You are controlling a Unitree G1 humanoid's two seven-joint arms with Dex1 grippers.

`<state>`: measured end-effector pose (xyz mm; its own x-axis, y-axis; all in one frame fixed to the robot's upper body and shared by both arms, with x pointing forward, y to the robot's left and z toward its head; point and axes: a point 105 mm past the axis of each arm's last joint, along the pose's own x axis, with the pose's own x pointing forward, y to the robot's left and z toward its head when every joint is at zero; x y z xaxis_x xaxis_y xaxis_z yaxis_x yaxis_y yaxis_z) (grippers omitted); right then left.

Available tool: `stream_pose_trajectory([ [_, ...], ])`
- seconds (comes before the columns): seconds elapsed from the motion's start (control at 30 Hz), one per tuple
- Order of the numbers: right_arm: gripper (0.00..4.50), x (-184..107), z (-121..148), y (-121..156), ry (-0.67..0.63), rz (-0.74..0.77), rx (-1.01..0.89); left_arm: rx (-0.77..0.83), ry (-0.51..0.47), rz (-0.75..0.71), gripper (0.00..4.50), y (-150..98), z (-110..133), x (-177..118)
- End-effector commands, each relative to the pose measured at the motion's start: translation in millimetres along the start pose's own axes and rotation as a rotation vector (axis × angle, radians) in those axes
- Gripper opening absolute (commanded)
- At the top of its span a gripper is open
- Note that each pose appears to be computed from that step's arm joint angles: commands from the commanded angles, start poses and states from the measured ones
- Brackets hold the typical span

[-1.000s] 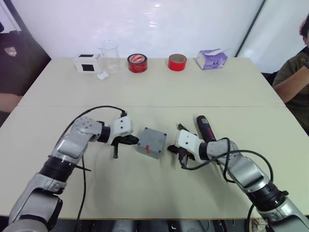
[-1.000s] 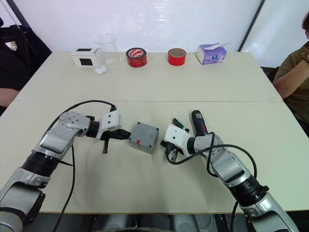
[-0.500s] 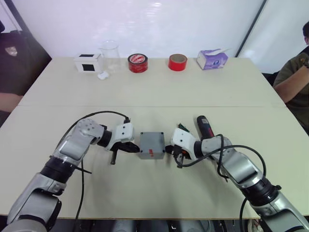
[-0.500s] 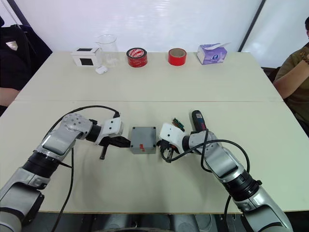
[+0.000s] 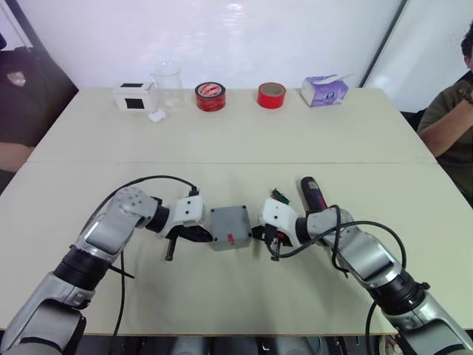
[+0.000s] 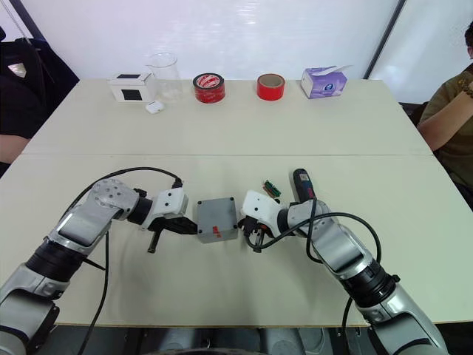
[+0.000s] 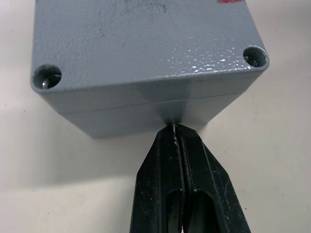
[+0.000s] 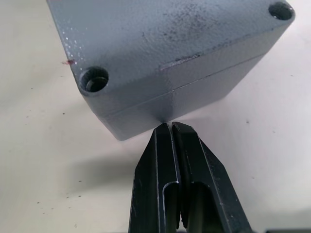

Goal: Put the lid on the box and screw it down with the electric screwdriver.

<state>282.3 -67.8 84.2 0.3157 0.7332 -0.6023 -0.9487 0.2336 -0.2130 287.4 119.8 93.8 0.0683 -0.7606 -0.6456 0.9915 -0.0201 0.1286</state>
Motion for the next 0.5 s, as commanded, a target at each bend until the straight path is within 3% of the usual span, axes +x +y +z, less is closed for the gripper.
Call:
stream_pose_trajectory([
  [0.03, 0.05, 1, 16, 12, -0.045, 0.05, -0.089, 0.041, -0.016, 0.002, 0.0, -1, 4, -4],
  [0.27, 0.05, -33, 13, 0, -0.067, -0.037, -0.058, 0.04, -0.014, 0.051, 0.0, -5, 0, -32],
  [0.5, 2.78, -91, 21, -23, -0.178, -0.31, 0.147, 0.055, -0.215, 0.113, 0.0, -14, 51, -64],
])
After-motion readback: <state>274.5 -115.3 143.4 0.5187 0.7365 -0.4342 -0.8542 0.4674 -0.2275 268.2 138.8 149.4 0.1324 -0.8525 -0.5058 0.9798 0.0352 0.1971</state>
